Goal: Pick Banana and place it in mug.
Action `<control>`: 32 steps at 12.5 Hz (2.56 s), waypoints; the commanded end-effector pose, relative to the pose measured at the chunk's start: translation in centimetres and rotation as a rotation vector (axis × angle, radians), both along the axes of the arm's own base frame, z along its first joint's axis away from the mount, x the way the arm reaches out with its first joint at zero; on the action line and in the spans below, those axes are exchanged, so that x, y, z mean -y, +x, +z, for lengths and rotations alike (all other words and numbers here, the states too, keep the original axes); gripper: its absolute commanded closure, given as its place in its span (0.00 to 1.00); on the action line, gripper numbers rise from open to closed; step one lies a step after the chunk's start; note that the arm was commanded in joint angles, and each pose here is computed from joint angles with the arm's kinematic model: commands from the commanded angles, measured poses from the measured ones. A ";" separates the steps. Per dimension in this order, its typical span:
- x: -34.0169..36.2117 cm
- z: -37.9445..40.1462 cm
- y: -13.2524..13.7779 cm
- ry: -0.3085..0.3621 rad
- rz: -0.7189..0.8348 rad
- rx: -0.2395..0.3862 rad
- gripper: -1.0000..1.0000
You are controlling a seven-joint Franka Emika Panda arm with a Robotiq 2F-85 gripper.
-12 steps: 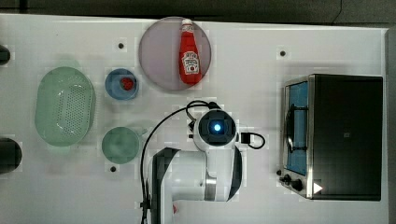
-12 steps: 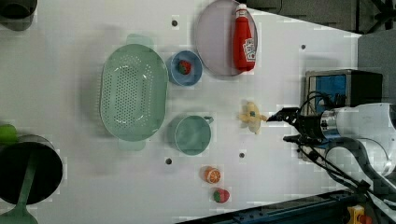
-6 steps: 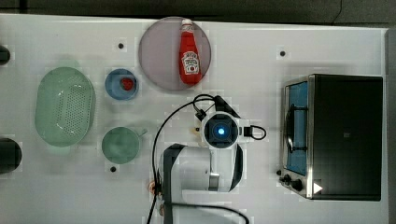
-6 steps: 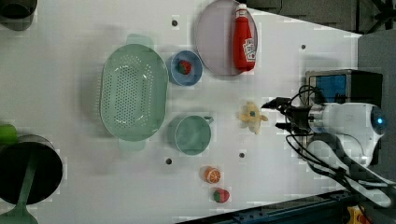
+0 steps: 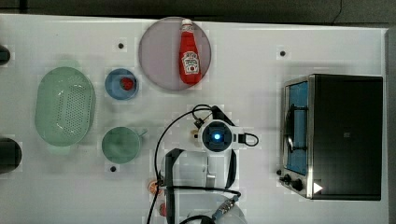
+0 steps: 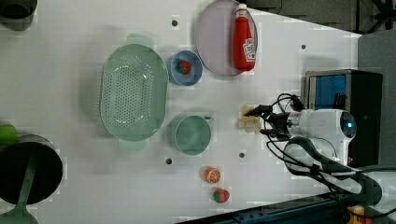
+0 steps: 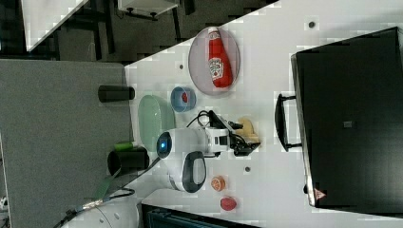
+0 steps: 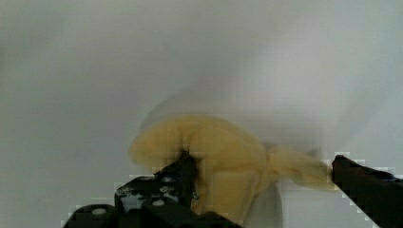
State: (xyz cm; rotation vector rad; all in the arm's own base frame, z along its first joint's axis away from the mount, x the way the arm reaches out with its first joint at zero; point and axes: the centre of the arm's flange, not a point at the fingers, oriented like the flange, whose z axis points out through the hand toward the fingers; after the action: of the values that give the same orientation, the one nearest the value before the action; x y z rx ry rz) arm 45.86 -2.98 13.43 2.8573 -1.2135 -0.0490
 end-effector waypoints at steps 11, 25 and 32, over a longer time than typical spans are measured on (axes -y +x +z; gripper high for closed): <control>0.0 9.4 2.5 0.007 -0.003 0.078 0.66; -10.4 38.8 1.1 -0.013 0.010 0.037 0.66; -24.6 34.6 -2.3 0.031 -0.063 -0.041 0.66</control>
State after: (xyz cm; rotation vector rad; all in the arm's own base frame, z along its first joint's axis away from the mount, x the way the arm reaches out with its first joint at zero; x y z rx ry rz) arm 43.79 21.02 48.07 2.8968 -1.1549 -0.0980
